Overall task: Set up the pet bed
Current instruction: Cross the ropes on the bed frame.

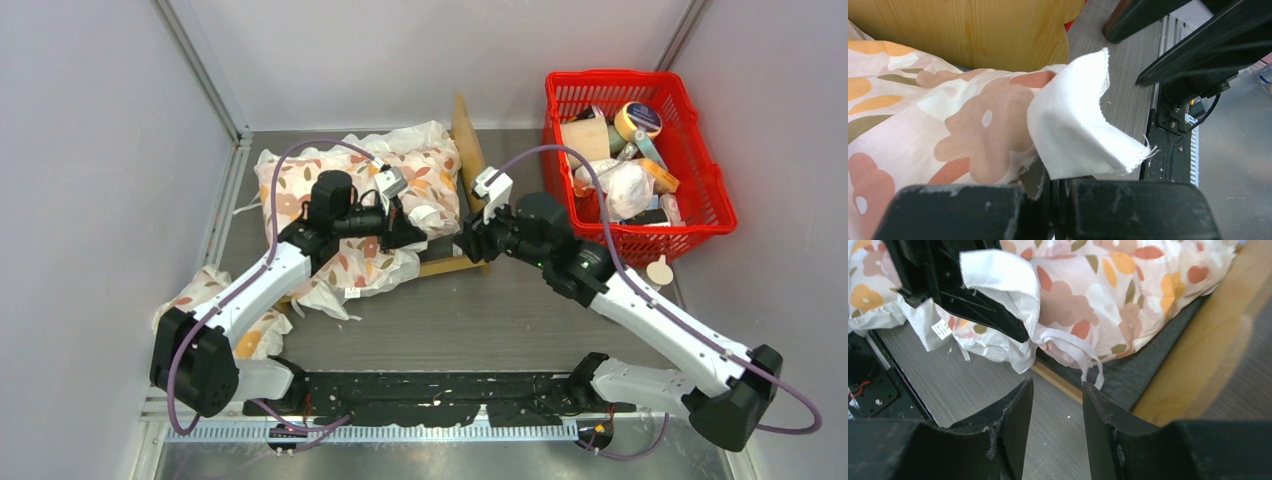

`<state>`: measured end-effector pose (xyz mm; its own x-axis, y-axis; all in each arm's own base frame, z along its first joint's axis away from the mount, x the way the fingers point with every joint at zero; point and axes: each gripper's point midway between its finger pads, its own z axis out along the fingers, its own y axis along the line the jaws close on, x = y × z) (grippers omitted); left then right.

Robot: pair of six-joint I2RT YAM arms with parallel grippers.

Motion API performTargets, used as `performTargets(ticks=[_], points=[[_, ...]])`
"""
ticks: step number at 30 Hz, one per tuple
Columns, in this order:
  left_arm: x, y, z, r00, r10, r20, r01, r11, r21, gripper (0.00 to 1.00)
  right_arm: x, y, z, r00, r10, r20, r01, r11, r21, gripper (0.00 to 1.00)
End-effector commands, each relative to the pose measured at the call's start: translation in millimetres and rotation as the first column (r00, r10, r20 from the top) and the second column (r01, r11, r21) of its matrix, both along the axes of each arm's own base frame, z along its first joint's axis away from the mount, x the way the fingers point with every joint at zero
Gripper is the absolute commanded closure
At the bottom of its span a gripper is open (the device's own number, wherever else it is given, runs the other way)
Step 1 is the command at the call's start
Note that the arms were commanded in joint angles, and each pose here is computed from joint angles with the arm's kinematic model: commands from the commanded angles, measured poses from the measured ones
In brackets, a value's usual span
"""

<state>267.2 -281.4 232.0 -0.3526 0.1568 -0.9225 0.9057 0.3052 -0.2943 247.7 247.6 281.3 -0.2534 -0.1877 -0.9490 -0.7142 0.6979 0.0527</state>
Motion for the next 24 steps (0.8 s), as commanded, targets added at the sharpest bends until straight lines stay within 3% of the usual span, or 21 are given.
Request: performTargets(ticks=[1, 14, 24], points=[[3.5, -1.3, 26.3, 0.998, -0.003, 0.068, 0.006, 0.999, -0.047, 1.0, 2.3, 22.4, -16.2, 0.997, 0.063, -0.049, -0.062, 0.998, 0.023, 0.53], [2.9, -0.2, 28.9, 0.997, -0.015, 0.08, 0.017, 1.0, -0.026, 1.0, 27.3, 21.8, -58.8, 0.997, -0.03, -0.075, 0.026, 0.998, -0.06, 0.48], [3.0, 2.5, 25.7, 0.996, -0.018, 0.09, 0.019, 1.0, -0.007, 1.0, 45.8, 32.4, -67.8, 0.999, -0.023, -0.048, 0.017, 0.993, -0.116, 0.57]])
